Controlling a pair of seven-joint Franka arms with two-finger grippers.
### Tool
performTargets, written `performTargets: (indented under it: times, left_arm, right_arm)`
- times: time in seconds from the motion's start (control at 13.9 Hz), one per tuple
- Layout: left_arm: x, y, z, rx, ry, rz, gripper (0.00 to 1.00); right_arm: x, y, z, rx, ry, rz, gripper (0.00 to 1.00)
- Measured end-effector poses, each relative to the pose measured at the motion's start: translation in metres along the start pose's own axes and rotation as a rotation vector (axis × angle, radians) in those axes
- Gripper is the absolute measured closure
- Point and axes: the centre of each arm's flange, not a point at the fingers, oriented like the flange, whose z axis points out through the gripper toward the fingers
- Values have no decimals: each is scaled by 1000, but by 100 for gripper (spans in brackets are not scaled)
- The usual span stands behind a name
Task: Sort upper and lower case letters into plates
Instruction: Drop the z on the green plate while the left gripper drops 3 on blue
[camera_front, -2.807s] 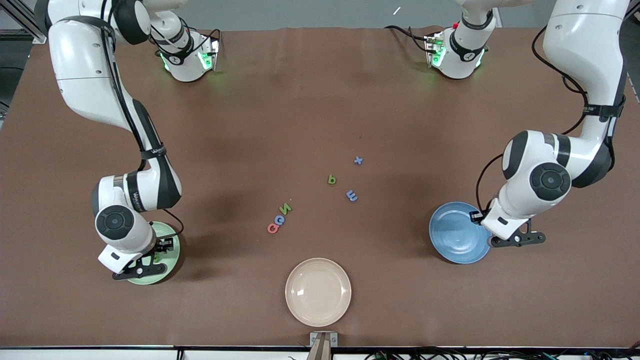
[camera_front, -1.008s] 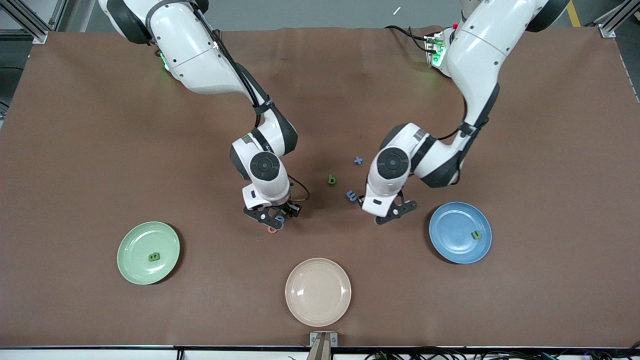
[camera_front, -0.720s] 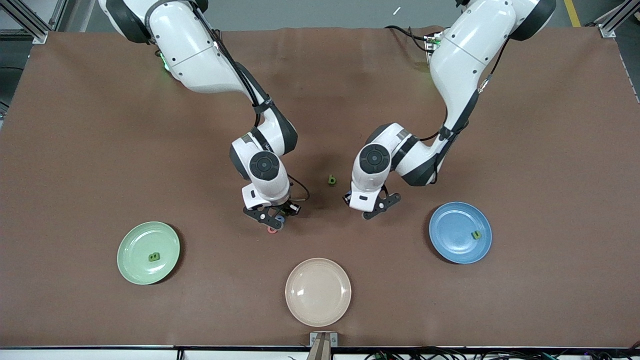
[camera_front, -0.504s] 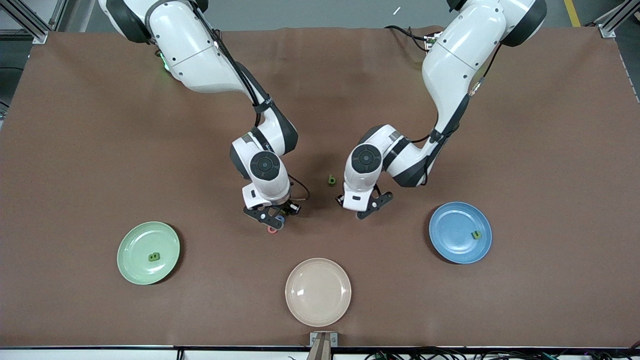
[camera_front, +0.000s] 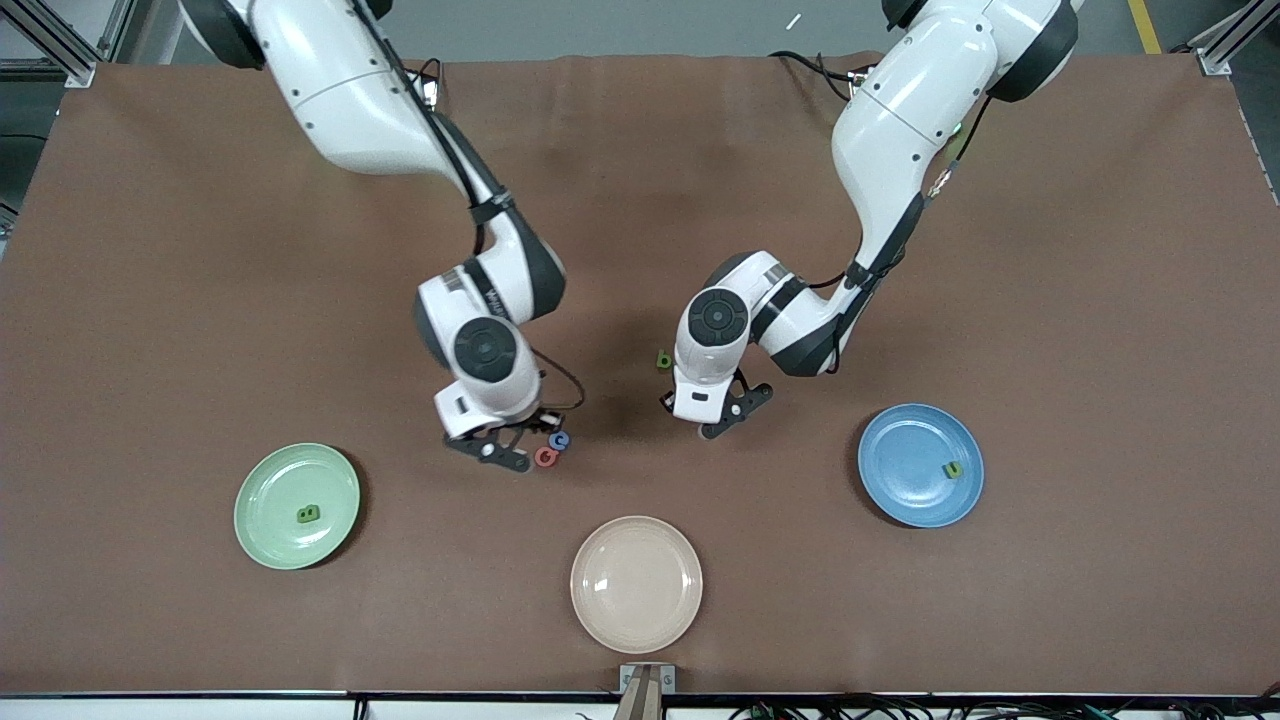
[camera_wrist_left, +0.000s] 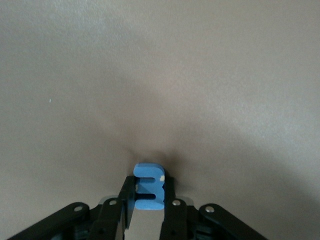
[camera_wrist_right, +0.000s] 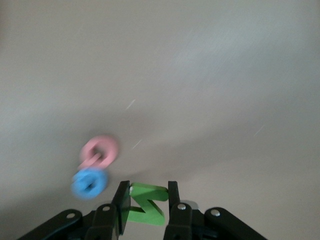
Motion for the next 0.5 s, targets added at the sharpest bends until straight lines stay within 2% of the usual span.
performTargets:
  times: [0.22,0.36,0.5]
  left_arm:
    - [60,-14,-20,8,64,6,73]
    - [122,-37,-51,13,88,34,73]
    - [189,-76,-77,28,97,69,73]
  right_arm:
    - [76,109,7,-8,-9,-130,66]
    - [105,169,14,-17,-17,-212,66]
    - [120,205,18,-69,-8,-287,66]
